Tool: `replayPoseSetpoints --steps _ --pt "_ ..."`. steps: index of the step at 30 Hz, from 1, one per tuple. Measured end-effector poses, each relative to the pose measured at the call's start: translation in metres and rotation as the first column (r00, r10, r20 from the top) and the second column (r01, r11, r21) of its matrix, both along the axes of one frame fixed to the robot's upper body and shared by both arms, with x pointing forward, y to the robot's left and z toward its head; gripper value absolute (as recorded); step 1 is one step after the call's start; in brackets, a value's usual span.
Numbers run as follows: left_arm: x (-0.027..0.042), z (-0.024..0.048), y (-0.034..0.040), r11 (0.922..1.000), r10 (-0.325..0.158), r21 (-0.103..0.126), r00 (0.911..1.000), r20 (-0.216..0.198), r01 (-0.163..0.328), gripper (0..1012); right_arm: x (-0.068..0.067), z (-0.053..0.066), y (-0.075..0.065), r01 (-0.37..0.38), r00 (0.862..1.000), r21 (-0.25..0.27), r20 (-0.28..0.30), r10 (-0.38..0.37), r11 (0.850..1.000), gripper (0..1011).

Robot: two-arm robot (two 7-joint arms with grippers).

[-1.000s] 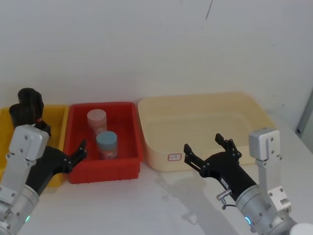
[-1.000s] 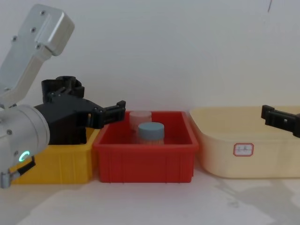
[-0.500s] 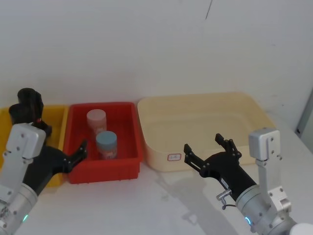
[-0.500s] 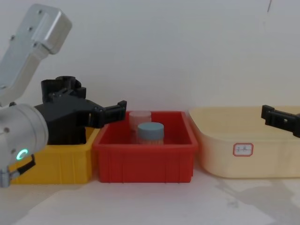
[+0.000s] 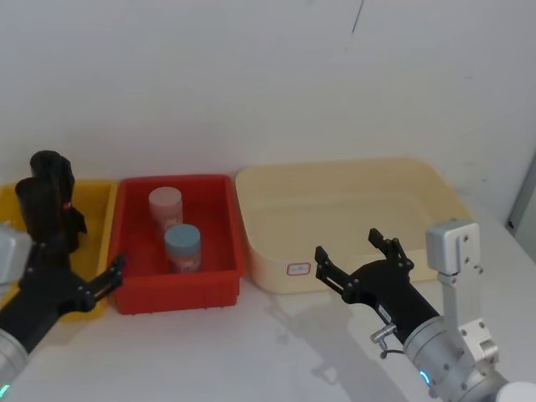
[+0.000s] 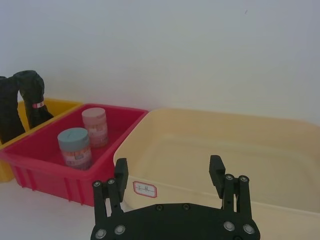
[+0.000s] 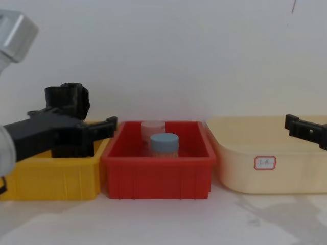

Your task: Pick up the garbage bag with the one hand and transfer it to the other hand.

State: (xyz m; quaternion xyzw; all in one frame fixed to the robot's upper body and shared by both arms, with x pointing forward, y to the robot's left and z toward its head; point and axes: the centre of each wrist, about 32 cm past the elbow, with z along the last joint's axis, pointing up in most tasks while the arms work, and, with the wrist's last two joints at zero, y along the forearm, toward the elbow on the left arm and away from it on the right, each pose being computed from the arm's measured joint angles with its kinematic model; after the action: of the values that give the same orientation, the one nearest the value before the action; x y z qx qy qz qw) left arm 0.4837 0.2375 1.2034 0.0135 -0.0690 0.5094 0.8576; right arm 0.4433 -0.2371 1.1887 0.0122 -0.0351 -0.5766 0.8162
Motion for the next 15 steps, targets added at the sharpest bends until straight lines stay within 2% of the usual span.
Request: replayPoseSetpoints --steps 5,10,14,15 --pt "-0.0024 0.0039 0.0117 0.9999 0.011 -0.001 0.9999 -0.008 -0.011 1000 0.0 0.0 0.0 0.0 1.0 0.0 0.0 0.0 1.0 1000" --pt "-0.0017 0.0114 0.0265 0.9995 0.03 0.006 0.9994 -0.014 -0.03 1000 0.0 0.0 0.0 0.0 1.0 0.0 0.0 0.0 1.0 1000" --pt "0.0014 0.017 0.0342 0.9991 0.041 0.012 0.9991 -0.014 -0.041 1000 0.0 0.0 0.0 0.0 1.0 0.0 0.0 0.0 1.0 1000" --pt "0.0014 0.017 0.0342 0.9991 0.041 0.012 0.9991 -0.014 -0.041 1000 0.0 0.0 0.0 0.0 1.0 0.0 0.0 0.0 1.0 1000"
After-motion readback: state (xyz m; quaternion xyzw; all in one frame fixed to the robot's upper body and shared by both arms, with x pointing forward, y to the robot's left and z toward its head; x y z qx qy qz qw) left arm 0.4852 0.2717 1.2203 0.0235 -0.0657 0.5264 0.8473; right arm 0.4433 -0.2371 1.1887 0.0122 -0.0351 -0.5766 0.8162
